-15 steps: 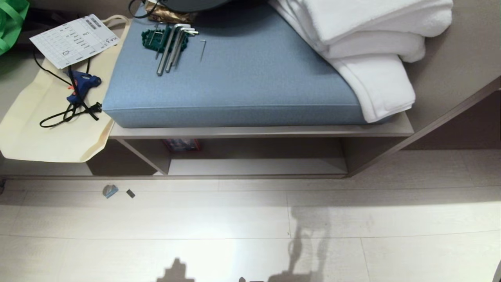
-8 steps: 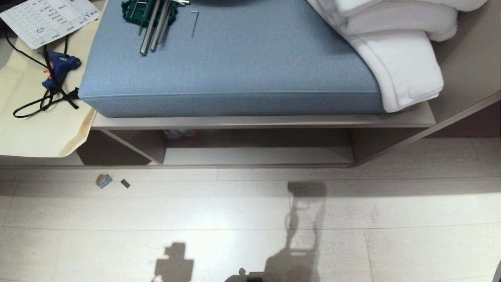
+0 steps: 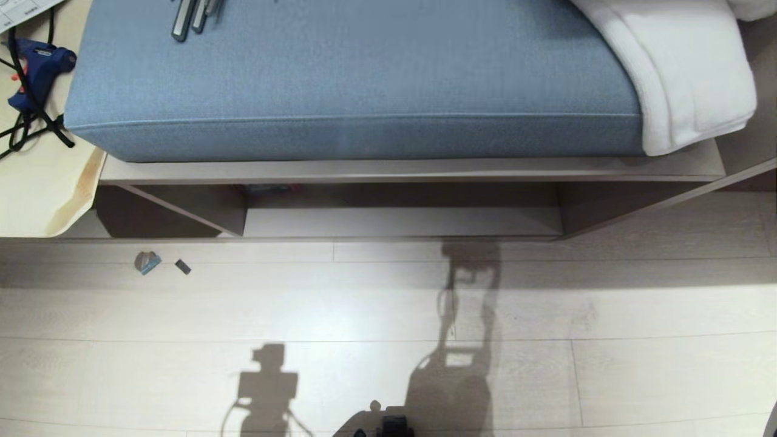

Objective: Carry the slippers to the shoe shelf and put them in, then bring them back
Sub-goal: Place the slippers into the shoe cabinet

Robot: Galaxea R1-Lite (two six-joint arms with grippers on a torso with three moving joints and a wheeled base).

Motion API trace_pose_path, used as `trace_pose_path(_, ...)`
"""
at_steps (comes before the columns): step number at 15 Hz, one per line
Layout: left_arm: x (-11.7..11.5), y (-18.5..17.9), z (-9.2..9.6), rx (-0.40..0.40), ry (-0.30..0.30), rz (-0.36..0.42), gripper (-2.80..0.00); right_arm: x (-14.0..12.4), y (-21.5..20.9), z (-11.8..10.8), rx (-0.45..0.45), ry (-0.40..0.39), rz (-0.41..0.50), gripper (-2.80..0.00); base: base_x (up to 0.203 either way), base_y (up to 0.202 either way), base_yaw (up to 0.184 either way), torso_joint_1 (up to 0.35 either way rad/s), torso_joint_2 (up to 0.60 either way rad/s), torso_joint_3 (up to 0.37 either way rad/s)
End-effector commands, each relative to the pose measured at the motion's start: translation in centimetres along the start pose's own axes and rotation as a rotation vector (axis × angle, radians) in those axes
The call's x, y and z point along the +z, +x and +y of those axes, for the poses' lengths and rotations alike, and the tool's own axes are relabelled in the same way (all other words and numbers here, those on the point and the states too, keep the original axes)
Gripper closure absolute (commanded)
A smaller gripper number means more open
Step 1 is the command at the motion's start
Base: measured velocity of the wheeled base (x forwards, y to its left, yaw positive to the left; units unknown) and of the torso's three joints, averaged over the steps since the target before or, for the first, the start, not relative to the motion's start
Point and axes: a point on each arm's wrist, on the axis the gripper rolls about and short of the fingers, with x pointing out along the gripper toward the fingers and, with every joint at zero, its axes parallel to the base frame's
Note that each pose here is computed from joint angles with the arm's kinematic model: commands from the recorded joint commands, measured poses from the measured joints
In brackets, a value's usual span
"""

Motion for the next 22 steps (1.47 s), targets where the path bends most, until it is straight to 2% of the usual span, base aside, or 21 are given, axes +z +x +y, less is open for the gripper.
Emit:
trace_pose_path(1,-0.01,0.01,0.0,0.001,0.0,0.002,0.0,0.0,0.0,0.0,0.0,0.001,0.0,0.0,0.0,0.0,0.0,0.001,0.0,-0.194)
trace_pose_path(22,0.01,0.01,0.0,0.001,-0.002,0.0,0.0,0.0,0.0,0.0,0.0,-0.005,0.0,0.0,0.0,0.0,0.0,0.003,0.0,-0.196)
